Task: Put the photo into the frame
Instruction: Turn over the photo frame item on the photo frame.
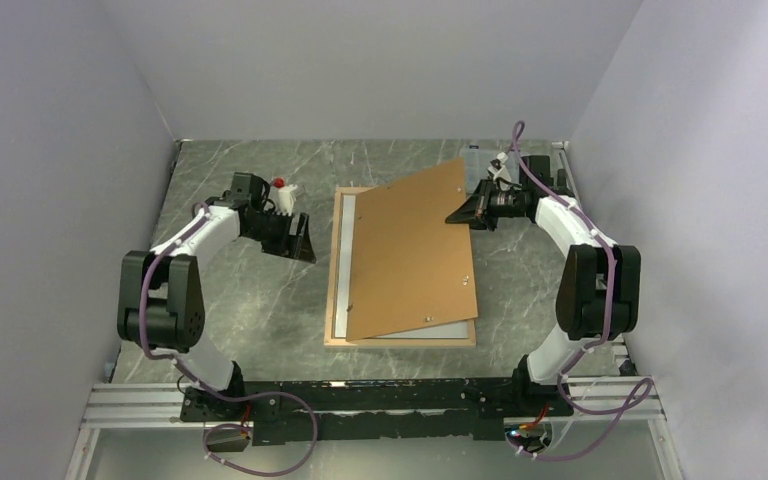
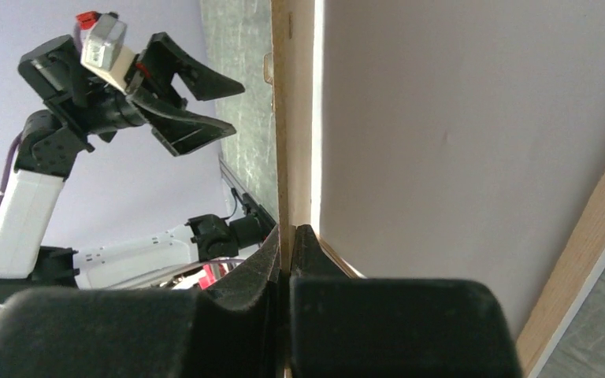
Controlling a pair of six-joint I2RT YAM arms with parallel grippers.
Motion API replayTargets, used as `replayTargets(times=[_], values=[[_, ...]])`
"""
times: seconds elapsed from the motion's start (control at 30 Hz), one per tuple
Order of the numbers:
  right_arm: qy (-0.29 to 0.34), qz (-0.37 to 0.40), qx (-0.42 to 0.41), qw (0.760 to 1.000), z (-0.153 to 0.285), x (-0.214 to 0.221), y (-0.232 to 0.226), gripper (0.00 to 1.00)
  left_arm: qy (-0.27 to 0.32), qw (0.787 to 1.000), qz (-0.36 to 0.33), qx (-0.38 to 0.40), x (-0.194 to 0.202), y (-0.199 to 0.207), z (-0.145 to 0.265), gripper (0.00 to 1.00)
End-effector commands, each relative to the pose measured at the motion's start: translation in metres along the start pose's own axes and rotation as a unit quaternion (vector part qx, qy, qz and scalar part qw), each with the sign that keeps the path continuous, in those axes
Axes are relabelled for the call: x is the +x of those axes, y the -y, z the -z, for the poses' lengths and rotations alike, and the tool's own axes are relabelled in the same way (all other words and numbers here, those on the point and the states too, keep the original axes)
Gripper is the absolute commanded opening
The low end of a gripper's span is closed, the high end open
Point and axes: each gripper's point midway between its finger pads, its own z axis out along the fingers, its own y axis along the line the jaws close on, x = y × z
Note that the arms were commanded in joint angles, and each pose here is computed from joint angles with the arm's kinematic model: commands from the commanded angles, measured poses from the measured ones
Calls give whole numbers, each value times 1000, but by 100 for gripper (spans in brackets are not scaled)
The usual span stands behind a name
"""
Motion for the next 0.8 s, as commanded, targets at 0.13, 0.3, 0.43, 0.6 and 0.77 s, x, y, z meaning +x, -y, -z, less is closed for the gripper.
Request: replayTargets(times=[0.13,0.3,0.43,0.6,0.77], values=[[-7,17,-47,999,-7,-6,-14,0,-9,999,10,41,-12,3,-32,70],[-20,19,-55,998,-18,-4,-18,0,-20,998,19,54,-9,0,-45,61],[-19,26,-60,998,-18,-7,-23,0,-32,997,23,63,-4,-3,-54,51],[-21,30,-68,997,-19,-9,-27,0,-36,996,25,75,-4,-1,-61,44],[-16,38,-78,996,-17,-10,-33,0,-41,995,20,84,-5,4,-65,40]])
